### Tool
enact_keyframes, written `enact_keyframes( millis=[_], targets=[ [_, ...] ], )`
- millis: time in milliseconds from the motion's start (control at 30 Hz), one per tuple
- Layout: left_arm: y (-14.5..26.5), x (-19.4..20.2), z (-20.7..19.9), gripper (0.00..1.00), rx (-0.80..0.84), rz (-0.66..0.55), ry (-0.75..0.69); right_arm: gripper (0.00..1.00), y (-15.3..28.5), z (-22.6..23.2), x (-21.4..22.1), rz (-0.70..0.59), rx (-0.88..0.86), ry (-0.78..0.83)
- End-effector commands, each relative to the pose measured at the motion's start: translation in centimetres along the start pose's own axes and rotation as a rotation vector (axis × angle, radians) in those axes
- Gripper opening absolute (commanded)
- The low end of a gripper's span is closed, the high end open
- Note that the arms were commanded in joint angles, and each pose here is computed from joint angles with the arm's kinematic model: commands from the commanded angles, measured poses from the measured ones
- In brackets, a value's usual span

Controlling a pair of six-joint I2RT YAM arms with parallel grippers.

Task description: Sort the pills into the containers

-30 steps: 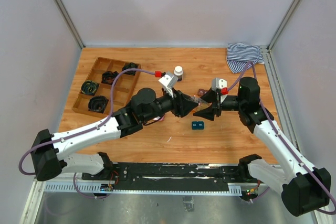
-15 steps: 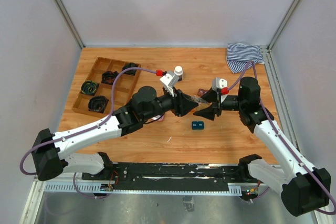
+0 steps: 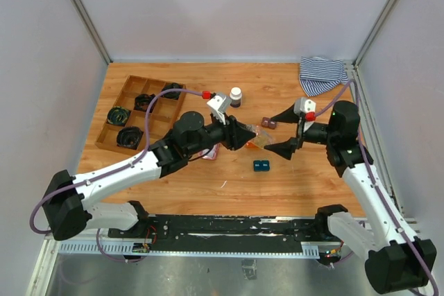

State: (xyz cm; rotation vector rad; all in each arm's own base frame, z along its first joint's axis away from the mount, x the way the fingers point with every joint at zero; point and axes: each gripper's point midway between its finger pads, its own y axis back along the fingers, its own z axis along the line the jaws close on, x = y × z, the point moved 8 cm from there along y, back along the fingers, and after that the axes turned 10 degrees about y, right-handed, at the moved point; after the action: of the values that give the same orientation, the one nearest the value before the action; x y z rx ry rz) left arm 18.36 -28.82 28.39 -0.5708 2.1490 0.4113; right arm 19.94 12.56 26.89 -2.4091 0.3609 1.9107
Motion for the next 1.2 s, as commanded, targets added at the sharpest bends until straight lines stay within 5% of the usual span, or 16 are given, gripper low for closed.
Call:
enact_keyframes(
  millis=[0, 133, 233, 333, 467, 700, 1000, 1067, 1167],
  targets=[
    [-1.1, -0.2, 1.3, 0.0, -0.049, -0.032, -0.047, 0.98, 3.2, -1.2, -3.1, -0.007, 0.132, 0.114],
    [-3.5, 0.0, 2.2, 0.0, -0.085, -0.015, -0.087, 0.98, 6.4, -3.1, -3.9, 0.094, 0.396, 0.095],
    [-6.6, -0.1, 2.6, 0.0, -0.092, 0.004, -0.109, 0.98, 9.7, -5.8, -3.3, 0.186, 0.776, -0.024],
    [-10.4, 0.9, 3.8, 0.0, -0.132, 0.05, -0.114, 0.98, 13.5, -7.6, -1.9, 0.207, 1.191, -0.179],
    [-15.6, 2.2, 4.6, 0.0, -0.222, 0.112, -0.163, 0.98, 16.3, -8.4, -0.3, 0.198, 1.458, -0.339],
    [-22.5, 5.0, 5.8, 0.0, -0.373, 0.203, -0.311, 0.98, 17.3, -8.7, 0.6, 0.208, 1.564, -0.407],
    [-27.8, 7.5, 5.9, 0.05, -0.374, 0.223, -0.445, 0.98, 17.2, -8.7, 1.1, 0.199, 1.547, -0.417],
    [-28.5, 8.1, 5.9, 0.16, -0.381, 0.218, -0.467, 0.98, 17.1, -8.7, 1.2, 0.198, 1.536, -0.417],
    [-29.1, 8.5, 5.6, 0.5, -0.382, 0.203, -0.483, 0.98, 16.9, -8.8, 1.4, 0.195, 1.517, -0.417]
  ],
)
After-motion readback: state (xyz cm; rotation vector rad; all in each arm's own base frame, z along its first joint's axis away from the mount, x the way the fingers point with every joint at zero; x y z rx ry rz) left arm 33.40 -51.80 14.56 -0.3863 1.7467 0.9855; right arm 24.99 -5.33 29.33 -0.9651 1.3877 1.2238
